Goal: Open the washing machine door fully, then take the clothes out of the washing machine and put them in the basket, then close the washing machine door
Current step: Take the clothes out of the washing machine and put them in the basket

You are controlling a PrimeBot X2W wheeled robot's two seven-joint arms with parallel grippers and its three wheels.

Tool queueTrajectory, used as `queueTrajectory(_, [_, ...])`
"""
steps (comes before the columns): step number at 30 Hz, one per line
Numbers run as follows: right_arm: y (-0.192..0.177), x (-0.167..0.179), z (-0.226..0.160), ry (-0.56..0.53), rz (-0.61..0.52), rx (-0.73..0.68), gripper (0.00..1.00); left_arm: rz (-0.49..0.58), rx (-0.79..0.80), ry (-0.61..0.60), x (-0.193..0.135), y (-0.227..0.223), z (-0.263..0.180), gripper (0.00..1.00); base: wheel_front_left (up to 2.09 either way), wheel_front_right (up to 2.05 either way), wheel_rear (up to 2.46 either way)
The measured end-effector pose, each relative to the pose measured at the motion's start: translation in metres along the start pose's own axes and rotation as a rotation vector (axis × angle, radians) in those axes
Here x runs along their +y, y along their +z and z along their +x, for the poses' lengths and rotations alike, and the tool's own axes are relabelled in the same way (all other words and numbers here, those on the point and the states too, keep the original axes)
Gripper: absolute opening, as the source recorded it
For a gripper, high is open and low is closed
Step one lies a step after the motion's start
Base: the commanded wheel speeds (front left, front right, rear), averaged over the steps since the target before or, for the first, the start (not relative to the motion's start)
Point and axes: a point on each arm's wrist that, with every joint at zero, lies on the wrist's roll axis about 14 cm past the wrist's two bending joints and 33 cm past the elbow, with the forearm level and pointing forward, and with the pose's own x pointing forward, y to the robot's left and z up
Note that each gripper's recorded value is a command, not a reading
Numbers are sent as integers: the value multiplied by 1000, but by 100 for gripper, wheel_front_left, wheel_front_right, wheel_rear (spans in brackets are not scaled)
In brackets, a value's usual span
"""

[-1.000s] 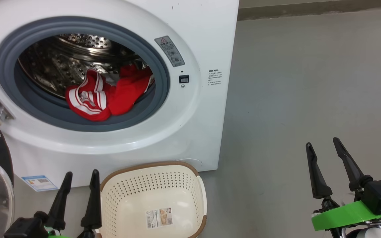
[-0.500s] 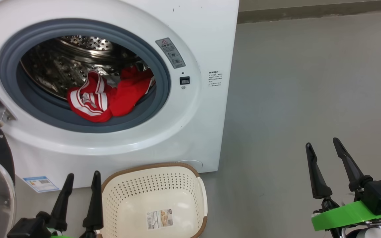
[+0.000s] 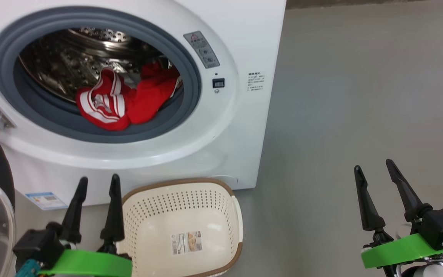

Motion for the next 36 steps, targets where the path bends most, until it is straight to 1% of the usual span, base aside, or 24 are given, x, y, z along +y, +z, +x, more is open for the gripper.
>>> queueTrajectory(9, [-17,7,20,25,-2,37,100,24,-20,-7,-2,-2,33,100,0,0,0])
queueTrajectory(22, [-45,19,55,62,12,79,100,48,-40,5,9,-12,94,100,0,0,0])
queueTrajectory(30, [-63,23,76,78,24,96,100,83,-21,25,23,-31,132,100,0,0,0])
queueTrajectory(36, [-73,19,86,69,26,103,100,111,14,46,35,-52,158,100,0,0,0])
